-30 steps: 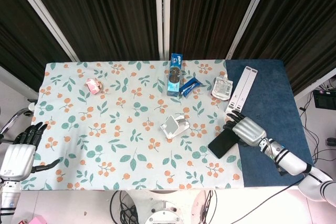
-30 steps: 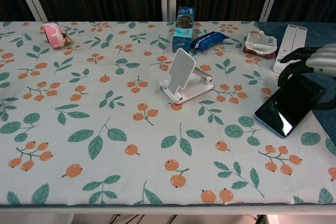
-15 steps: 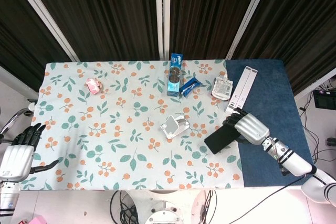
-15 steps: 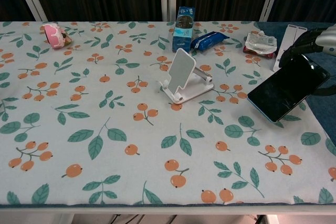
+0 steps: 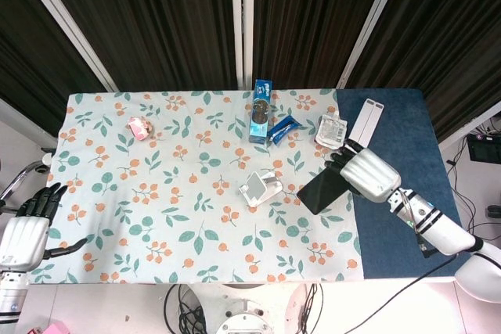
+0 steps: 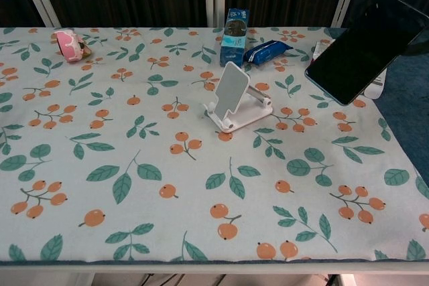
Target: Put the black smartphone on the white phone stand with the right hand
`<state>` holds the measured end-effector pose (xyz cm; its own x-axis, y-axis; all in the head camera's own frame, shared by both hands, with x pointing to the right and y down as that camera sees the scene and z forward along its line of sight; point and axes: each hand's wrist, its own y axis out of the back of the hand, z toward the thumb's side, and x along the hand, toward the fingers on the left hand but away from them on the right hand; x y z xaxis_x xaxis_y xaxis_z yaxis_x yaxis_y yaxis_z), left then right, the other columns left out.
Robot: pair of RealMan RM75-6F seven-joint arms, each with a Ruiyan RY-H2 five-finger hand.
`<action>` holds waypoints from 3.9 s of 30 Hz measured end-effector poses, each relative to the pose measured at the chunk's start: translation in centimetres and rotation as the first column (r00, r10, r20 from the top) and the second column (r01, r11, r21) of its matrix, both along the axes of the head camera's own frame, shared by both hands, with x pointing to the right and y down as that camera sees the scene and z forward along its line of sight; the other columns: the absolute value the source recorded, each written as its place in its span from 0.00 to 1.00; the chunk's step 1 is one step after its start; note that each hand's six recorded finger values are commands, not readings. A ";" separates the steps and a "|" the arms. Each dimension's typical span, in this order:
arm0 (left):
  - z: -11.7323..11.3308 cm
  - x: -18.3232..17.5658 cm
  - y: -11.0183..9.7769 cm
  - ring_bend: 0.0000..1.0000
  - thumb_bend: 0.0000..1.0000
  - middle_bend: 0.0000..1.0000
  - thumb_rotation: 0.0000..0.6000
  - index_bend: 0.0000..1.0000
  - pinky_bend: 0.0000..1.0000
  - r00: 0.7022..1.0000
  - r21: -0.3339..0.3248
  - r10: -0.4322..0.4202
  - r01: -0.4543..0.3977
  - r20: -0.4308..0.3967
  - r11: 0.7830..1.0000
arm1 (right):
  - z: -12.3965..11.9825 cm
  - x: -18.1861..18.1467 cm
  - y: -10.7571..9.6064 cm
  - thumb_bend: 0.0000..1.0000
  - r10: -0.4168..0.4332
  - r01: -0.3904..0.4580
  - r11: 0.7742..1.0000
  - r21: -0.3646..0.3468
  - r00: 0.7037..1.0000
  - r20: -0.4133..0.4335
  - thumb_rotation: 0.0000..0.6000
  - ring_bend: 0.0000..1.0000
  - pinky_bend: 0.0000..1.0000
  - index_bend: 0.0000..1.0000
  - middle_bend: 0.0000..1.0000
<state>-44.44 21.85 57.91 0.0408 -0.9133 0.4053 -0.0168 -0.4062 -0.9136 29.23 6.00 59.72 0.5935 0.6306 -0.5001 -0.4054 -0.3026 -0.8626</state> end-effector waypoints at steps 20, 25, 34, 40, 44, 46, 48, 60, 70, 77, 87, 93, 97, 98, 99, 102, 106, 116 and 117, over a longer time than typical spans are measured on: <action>-0.3 -0.2 0.7 0.08 0.02 0.05 0.65 0.06 0.21 1.000 -0.003 -0.008 0.008 -0.024 1.000 | -4.0 -14.4 -4.5 0.20 -0.116 0.168 0.978 0.124 0.931 -0.347 1.00 0.55 0.22 0.78 0.57; -0.2 -0.3 0.7 0.08 0.02 0.05 0.65 0.06 0.21 0.999 -0.006 -0.012 0.012 -0.029 1.000 | -3.8 -18.1 -3.7 0.21 -0.135 0.196 0.972 0.133 0.920 -0.368 1.00 0.55 0.23 0.78 0.57; -0.4 -0.4 0.9 0.08 0.02 0.05 0.65 0.06 0.21 1.000 -0.005 -0.003 0.002 -0.030 1.000 | -2.5 -20.9 -1.8 0.21 -0.126 0.218 0.964 0.154 0.880 -0.458 1.00 0.55 0.24 0.79 0.57; -0.2 -0.9 1.2 0.08 0.02 0.05 0.65 0.06 0.21 0.999 -0.012 -0.013 0.012 -0.033 1.000 | -1.8 -22.1 -0.8 0.20 -0.104 0.218 0.960 0.174 0.858 -0.503 1.00 0.55 0.24 0.79 0.57; -0.3 -1.0 1.4 0.08 0.02 0.05 0.65 0.06 0.21 0.999 -0.009 -0.016 0.016 -0.036 1.000 | -1.3 -23.1 -0.1 0.20 -0.100 0.225 0.956 0.188 0.853 -0.513 1.00 0.55 0.24 0.79 0.57; -0.3 -1.1 1.4 0.08 0.02 0.05 0.65 0.06 0.21 0.999 -0.008 -0.016 0.016 -0.037 1.000 | -1.1 -23.4 0.1 0.20 -0.099 0.228 0.954 0.193 0.852 -0.515 1.00 0.55 0.24 0.79 0.57; -0.3 -1.1 1.5 0.08 0.02 0.05 0.65 0.06 0.21 0.999 -0.009 -0.016 0.016 -0.037 1.000 | -0.8 -23.9 0.3 0.20 -0.098 0.231 0.952 0.199 0.851 -0.516 1.00 0.55 0.24 0.79 0.57; -0.2 -1.5 1.8 0.08 0.02 0.05 0.65 0.06 0.21 0.999 -0.012 -0.022 0.021 -0.039 1.000 | -0.5 -25.1 1.4 0.20 -0.090 0.268 0.932 0.243 0.822 -0.562 1.00 0.55 0.24 0.79 0.57; -0.1 -1.7 2.1 0.08 0.02 0.05 0.65 0.06 0.21 0.999 -0.014 -0.024 0.023 -0.044 1.000 | 0.4 -25.5 2.4 0.20 -0.091 0.305 0.916 0.260 0.790 -0.607 1.00 0.55 0.23 0.79 0.57; -0.3 -1.9 2.3 0.08 0.02 0.05 0.65 0.06 0.21 0.999 -0.011 -0.026 0.026 -0.047 1.000 | 1.1 -25.4 3.0 0.20 -0.072 0.309 0.913 0.268 0.767 -0.637 1.00 0.55 0.23 0.79 0.57; -0.3 -2.2 2.4 0.08 0.02 0.05 0.65 0.06 0.21 0.998 -0.013 -0.035 0.034 -0.051 0.999 | 1.7 -25.7 3.6 0.20 -0.041 0.308 0.906 0.292 0.749 -0.662 1.00 0.55 0.23 0.79 0.57; -0.3 -2.4 2.4 0.08 0.02 0.05 0.65 0.06 0.21 0.998 -0.013 -0.038 0.037 -0.050 0.999 | 2.0 -25.9 3.8 0.20 -0.035 0.314 0.899 0.305 0.745 -0.666 1.00 0.55 0.23 0.79 0.57; -0.3 -2.6 2.5 0.08 0.02 0.05 0.65 0.06 0.21 0.998 -0.015 -0.041 0.040 -0.049 0.999 | 2.2 -26.1 4.0 0.20 -0.033 0.320 0.895 0.312 0.743 -0.668 1.00 0.55 0.23 0.79 0.57; -0.3 -2.6 2.5 0.08 0.02 0.05 0.65 0.06 0.21 0.998 -0.015 -0.042 0.041 -0.049 0.999 | 2.4 -26.1 4.0 0.20 -0.034 0.319 0.896 0.310 0.743 -0.669 1.00 0.55 0.23 0.79 0.57; -0.3 -2.6 2.5 0.08 0.02 0.05 0.65 0.06 0.21 0.998 -0.015 -0.042 0.042 -0.049 0.999 | 2.5 -26.1 4.1 0.20 -0.034 0.319 0.896 0.309 0.742 -0.669 1.00 0.55 0.23 0.79 0.57; -0.3 -2.7 2.6 0.08 0.02 0.05 0.65 0.06 0.21 0.998 -0.016 -0.043 0.042 -0.049 0.999 | 2.7 -26.1 4.3 0.20 -0.032 0.319 0.896 0.310 0.742 -0.670 1.00 0.55 0.23 0.79 0.57; -0.2 -2.8 2.6 0.08 0.02 0.05 0.65 0.07 0.21 0.998 -0.019 -0.044 0.043 -0.049 0.999 | 3.2 -25.9 4.6 0.20 -0.031 0.316 0.897 0.309 0.742 -0.669 1.00 0.55 0.23 0.79 0.57; 0.0 -3.0 2.8 0.08 0.02 0.05 0.65 0.07 0.21 0.998 -0.029 -0.051 0.049 -0.049 0.998 | 4.1 -25.7 5.0 0.20 -0.037 0.318 0.901 0.295 0.734 -0.678 1.00 0.55 0.23 0.79 0.57; 0.0 -3.0 2.8 0.08 0.02 0.05 0.65 0.07 0.21 0.998 -0.029 -0.051 0.050 -0.049 0.998 | 4.1 -25.7 5.0 0.20 -0.039 0.319 0.901 0.294 0.734 -0.678 1.00 0.55 0.23 0.79 0.57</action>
<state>-47.46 24.66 57.93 0.0159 -0.9030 0.4293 -0.0829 -0.4291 -0.8995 3.58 11.01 63.85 0.3369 0.7613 -0.5541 -0.9114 0.1159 -0.3949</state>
